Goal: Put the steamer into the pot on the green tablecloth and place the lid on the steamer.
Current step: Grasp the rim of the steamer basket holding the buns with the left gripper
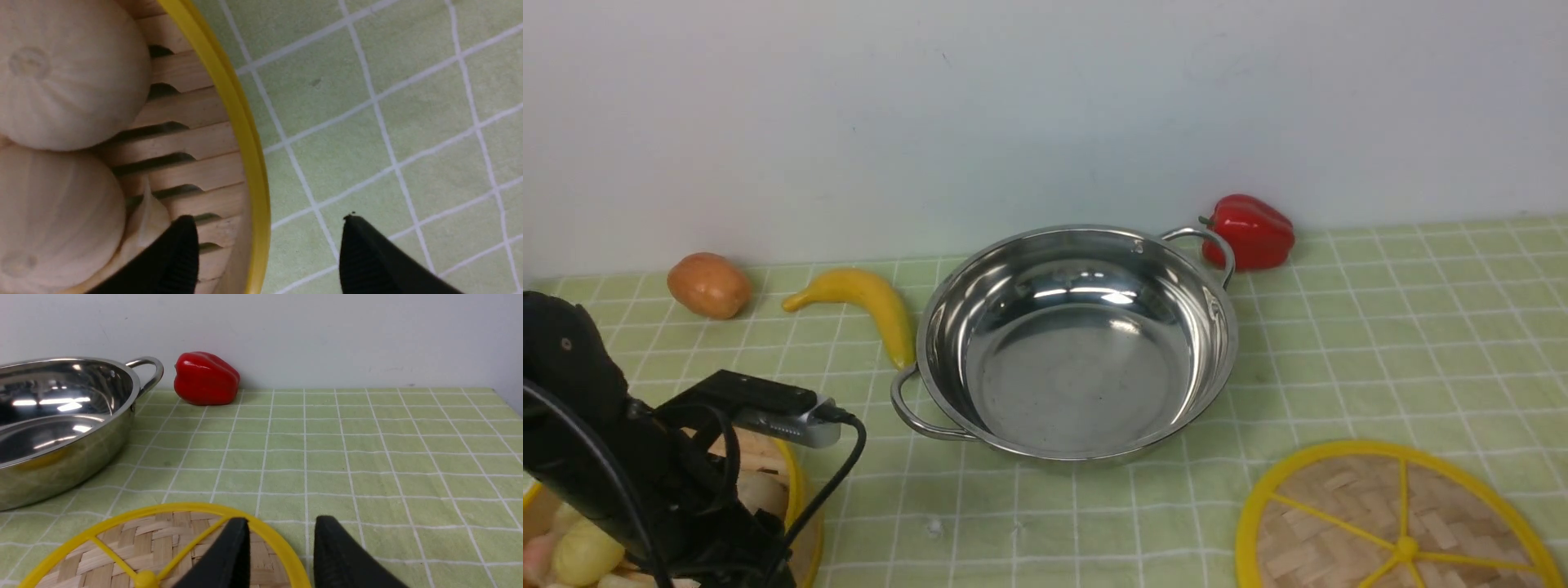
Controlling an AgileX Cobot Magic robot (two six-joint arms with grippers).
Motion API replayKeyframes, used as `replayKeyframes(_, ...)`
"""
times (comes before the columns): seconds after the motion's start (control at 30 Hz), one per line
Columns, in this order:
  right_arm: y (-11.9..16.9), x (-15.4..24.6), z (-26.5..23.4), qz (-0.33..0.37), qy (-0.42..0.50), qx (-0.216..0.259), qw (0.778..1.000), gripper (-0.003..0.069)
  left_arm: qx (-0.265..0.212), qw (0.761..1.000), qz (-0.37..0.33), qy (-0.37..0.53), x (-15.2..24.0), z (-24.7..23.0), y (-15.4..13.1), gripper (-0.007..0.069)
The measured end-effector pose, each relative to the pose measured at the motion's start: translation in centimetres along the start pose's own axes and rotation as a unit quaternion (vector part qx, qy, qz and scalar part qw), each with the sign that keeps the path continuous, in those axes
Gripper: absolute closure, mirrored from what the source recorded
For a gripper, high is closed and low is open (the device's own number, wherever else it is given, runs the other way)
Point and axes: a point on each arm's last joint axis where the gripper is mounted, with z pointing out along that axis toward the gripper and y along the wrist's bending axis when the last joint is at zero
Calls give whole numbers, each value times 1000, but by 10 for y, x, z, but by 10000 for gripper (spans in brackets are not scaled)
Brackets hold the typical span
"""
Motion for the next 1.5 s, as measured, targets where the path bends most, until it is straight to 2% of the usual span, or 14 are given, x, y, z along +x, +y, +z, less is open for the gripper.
replayKeyframes(0.47,0,0,0,0,0,0,1000,416,14,999,-13,35,-8,31,10,207)
replayKeyframes(0.53,0,0,0,0,0,0,1000,416,14,999,-13,34,-9,32,10,265)
replayKeyframes(0.57,0,0,0,0,0,0,1000,416,14,999,-15,33,-9,32,11,321)
replayKeyframes(0.6,0,0,0,0,0,0,1000,416,14,999,-16,34,-9,32,11,321)
replayKeyframes(0.67,0,0,0,0,0,0,1000,416,17,999,-26,33,-9,33,10,414)
replayKeyframes(0.73,0,0,0,0,0,0,1000,416,19,998,-45,32,-10,33,10,547)
replayKeyframes(0.8,0,0,0,0,0,0,1000,416,16,998,-45,32,-10,33,10,575)
replayKeyframes(1.0,0,0,0,0,0,0,1000,416,3,999,-36,40,-12,29,12,575)
replayKeyframes(1.13,0,0,0,0,0,0,1000,416,-20,998,-12,50,-13,5,12,601)
replayKeyframes(1.37,0,0,0,0,0,0,1000,416,-41,999,12,-7,-21,-71,-4,599)
replayKeyframes(1.47,0,0,0,0,0,0,1000,416,-88,992,57,-68,-35,-115,-20,599)
replayKeyframes(1.5,0,0,0,0,0,0,1000,416,-91,992,60,-71,-36,-117,-21,599)
